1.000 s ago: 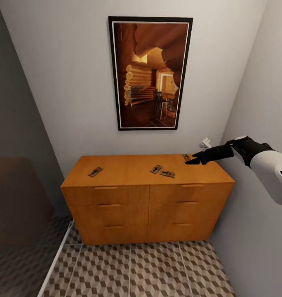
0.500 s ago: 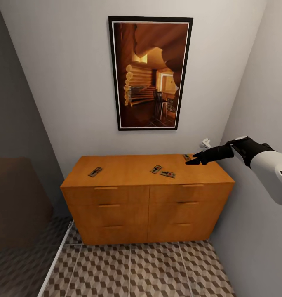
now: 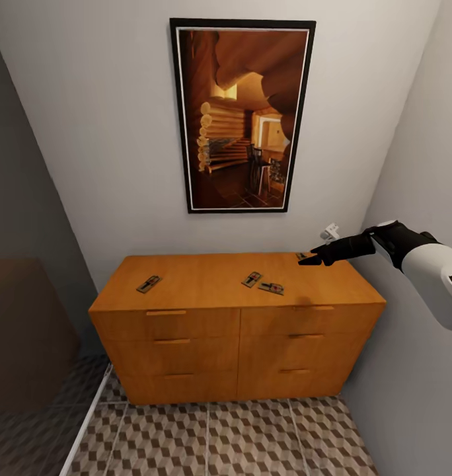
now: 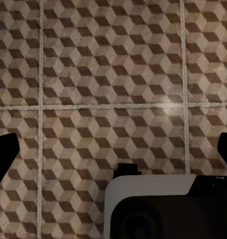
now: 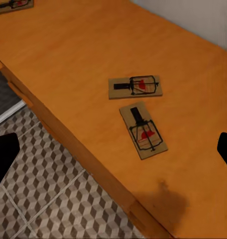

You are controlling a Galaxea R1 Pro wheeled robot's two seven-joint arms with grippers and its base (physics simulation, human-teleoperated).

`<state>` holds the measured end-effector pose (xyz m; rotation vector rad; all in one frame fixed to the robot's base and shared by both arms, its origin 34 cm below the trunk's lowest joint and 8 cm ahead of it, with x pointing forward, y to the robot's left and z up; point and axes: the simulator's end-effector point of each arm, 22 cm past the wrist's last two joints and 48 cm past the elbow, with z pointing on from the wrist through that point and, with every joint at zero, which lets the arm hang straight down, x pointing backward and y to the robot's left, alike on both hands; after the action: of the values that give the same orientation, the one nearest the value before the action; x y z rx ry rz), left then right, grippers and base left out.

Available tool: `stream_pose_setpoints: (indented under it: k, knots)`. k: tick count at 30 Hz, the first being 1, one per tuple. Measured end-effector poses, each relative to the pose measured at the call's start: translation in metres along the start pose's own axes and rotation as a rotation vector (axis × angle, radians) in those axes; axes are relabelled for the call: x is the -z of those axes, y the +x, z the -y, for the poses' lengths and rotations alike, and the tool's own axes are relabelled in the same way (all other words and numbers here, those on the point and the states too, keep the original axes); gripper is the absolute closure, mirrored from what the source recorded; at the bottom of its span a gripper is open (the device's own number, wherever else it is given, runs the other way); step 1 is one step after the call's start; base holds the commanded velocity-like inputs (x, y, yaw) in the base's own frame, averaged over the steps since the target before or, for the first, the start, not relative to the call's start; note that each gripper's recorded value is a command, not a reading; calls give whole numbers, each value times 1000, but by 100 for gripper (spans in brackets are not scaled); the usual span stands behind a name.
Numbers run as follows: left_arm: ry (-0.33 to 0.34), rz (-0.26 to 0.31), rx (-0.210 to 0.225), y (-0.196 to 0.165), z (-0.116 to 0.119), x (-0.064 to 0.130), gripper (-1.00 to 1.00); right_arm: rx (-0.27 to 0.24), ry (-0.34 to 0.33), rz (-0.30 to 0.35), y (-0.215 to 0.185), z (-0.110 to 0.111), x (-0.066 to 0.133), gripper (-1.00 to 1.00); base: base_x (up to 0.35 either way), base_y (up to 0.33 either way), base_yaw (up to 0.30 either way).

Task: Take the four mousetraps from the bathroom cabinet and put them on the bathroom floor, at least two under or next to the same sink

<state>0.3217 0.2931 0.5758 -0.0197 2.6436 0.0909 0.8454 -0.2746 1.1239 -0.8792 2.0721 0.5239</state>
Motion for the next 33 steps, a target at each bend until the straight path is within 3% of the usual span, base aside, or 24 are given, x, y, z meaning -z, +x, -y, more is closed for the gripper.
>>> stream_pose_setpoints:
  k: [15, 24, 33]
  knots:
    - [1, 0, 1, 0, 1, 0, -100, -7, 17, -8, 3, 3, -4, -100, 35, 0, 0]
    - [2, 1, 1, 0, 1, 0, -100, -34, 8, -40, 31, -3, -18, -100, 1, 0, 0]
    - [2, 1, 1, 0, 1, 0, -100, -35, -7, -45, 32, -10, -27, -100, 0, 0, 0]
